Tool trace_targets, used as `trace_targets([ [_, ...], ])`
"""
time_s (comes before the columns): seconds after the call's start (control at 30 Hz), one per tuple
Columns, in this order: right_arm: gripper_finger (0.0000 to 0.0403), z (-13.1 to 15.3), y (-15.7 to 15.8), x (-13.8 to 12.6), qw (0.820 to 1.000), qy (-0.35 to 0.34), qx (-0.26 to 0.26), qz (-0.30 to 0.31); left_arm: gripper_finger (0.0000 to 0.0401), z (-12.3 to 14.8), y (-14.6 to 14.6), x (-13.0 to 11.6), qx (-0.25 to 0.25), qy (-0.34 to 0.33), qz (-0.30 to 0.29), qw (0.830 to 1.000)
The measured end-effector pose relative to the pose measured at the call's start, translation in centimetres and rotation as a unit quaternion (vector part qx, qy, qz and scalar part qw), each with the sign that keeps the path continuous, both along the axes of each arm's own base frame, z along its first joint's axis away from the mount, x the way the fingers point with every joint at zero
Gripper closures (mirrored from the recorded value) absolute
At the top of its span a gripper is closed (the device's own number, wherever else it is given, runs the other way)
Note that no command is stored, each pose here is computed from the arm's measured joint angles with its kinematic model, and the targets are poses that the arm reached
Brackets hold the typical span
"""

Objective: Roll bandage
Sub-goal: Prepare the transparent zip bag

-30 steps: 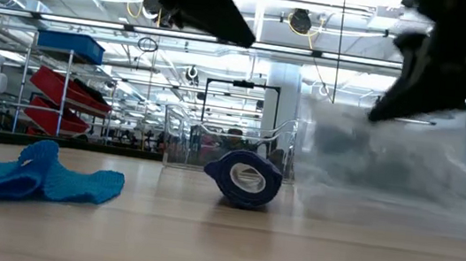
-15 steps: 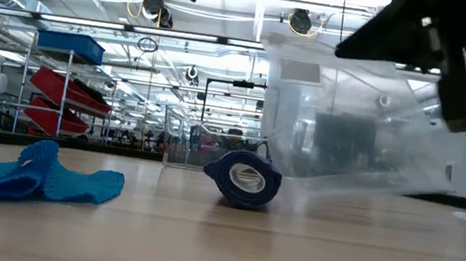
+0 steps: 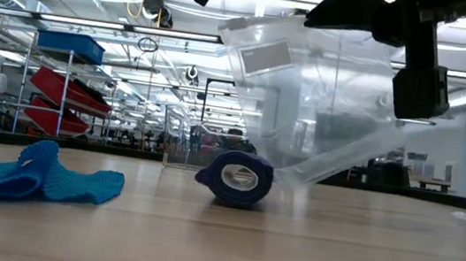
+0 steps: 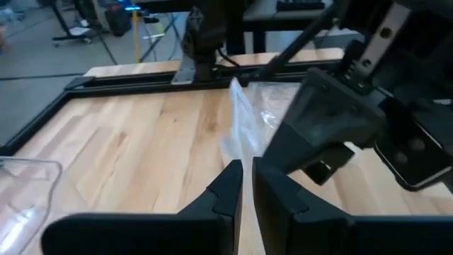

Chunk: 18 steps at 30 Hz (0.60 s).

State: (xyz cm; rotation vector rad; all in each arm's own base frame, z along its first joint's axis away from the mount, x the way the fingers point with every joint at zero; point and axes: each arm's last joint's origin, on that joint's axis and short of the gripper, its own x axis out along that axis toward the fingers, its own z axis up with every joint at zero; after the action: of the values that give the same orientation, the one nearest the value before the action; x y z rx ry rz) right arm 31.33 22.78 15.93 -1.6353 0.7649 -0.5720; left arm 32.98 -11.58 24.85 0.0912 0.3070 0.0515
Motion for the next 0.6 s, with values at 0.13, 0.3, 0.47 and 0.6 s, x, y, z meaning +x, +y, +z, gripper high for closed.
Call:
trace_targets([
  [0.13, 0.0403, 0.0, 0.0, 0.0, 1.0, 0.0, 0.0, -0.001, 0.036, 0.0, -0.3, -0.1, 0.007, 0.003, -0.018, 1.0],
  [0.3, 0.0403, 0.1, -0.1, 0.0, 1.0, -0.009, -0.018, -0.012, 0.036, -0.6, -0.3, 0.0, 0.027, 0.014, -0.009, 1.0],
  [0.47, 0.0403, 0.1, -0.1, 0.0, 1.0, -0.007, -0.02, -0.013, 0.0347, -0.8, -0.4, 0.2, 0.023, 0.014, -0.012, 1.0],
  [0.6, 0.0403, 0.1, -0.1, 0.0, 1.0, -0.006, -0.021, -0.013, 0.0297, -1.6, -0.4, 0.6, -0.001, 0.023, 0.0, 1.0],
])
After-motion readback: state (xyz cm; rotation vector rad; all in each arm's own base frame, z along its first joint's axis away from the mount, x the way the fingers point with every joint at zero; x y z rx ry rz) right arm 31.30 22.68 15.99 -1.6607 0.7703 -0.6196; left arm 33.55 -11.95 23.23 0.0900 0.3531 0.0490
